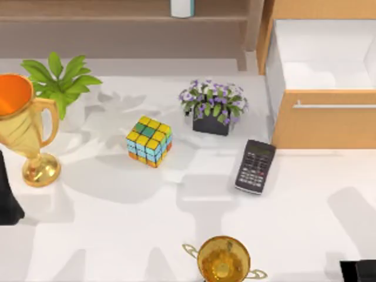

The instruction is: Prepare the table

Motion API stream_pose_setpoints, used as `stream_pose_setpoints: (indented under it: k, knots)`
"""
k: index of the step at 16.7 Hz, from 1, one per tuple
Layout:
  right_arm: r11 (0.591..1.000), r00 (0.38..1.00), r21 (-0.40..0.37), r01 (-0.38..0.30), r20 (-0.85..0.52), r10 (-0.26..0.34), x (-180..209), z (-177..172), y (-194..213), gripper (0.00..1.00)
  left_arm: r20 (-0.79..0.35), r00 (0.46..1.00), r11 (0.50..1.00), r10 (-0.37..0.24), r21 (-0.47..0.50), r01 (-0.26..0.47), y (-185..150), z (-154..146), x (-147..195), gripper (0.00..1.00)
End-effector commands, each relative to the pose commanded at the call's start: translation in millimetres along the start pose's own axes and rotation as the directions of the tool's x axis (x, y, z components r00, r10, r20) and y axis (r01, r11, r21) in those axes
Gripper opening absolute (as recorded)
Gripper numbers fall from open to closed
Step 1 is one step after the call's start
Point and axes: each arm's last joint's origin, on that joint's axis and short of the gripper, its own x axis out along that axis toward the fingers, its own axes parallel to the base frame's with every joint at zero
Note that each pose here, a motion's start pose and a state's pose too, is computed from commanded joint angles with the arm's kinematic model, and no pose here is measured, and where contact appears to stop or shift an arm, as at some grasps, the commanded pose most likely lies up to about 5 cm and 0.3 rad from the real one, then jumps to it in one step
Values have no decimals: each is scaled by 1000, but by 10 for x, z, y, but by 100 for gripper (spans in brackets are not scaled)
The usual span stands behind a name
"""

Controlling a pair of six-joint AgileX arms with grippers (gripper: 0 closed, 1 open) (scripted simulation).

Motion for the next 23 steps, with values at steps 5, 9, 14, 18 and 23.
stream_pose_setpoints:
  k: [5,9,14,18,23]
  knots:
    - [1000,1000,-12,-1,10,1,-2,10,8,100,0,1000,1000,0,0,0,0,0,0,100]
    - [986,992,-169,7,124,15,27,114,101,100,0,1000,1000,0,0,0,0,0,0,100]
    - [887,915,-442,132,399,63,106,377,288,100,0,1000,1000,0,0,0,0,0,0,100]
    - [755,768,-549,360,634,95,199,610,406,100,0,1000,1000,0,0,0,0,0,0,100]
    - [554,539,-483,678,839,72,380,802,429,100,0,1000,1000,0,0,0,0,0,0,100]
